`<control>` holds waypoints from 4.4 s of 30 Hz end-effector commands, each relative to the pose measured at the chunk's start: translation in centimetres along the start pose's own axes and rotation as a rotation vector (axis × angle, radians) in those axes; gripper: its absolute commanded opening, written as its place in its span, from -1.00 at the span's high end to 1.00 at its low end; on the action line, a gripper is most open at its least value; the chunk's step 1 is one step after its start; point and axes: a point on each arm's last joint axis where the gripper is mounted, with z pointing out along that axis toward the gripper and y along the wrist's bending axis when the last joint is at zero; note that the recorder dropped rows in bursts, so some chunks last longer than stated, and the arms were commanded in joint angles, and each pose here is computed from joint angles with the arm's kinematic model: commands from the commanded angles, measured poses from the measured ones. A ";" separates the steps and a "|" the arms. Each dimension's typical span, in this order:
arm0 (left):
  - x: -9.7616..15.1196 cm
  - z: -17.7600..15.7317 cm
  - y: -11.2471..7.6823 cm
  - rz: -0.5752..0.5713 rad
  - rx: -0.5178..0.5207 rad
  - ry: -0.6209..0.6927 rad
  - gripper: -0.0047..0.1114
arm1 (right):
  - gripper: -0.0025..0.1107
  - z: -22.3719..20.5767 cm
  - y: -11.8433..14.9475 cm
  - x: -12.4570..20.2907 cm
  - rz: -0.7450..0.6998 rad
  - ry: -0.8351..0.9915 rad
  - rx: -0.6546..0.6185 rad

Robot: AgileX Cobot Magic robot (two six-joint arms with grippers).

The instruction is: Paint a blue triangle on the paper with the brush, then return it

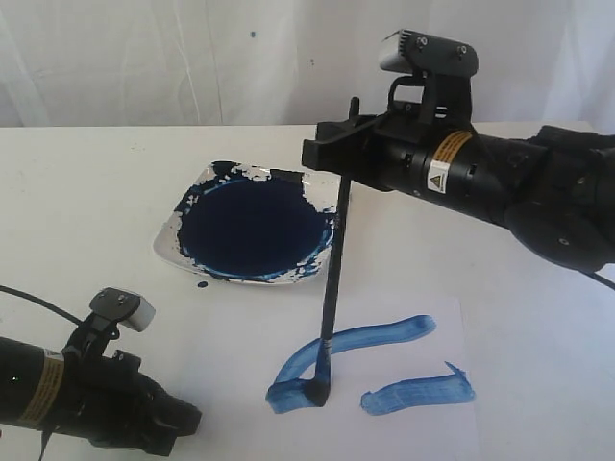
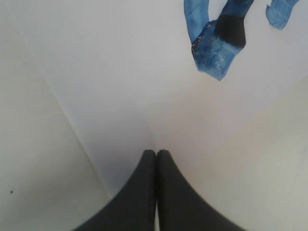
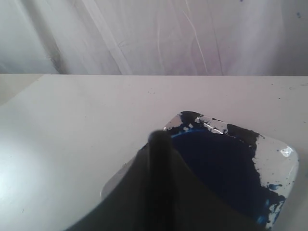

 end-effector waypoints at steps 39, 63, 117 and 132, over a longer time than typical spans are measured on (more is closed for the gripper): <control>0.3 0.1 0.1 0.020 -0.021 0.024 0.92 | 0.96 -3.0 -0.7 -0.4 -0.165 0.180 0.186; 0.3 0.1 0.1 0.020 -0.021 0.024 0.92 | 0.96 -3.1 -0.4 -0.9 -0.229 0.143 0.151; 0.3 0.1 0.1 0.020 -0.021 0.024 0.92 | 0.96 -6.8 -5.2 -6.0 -0.037 -0.144 0.324; 0.3 0.1 0.1 0.020 -0.021 0.024 0.92 | 0.96 -9.6 -4.6 -7.2 -0.005 -0.135 0.384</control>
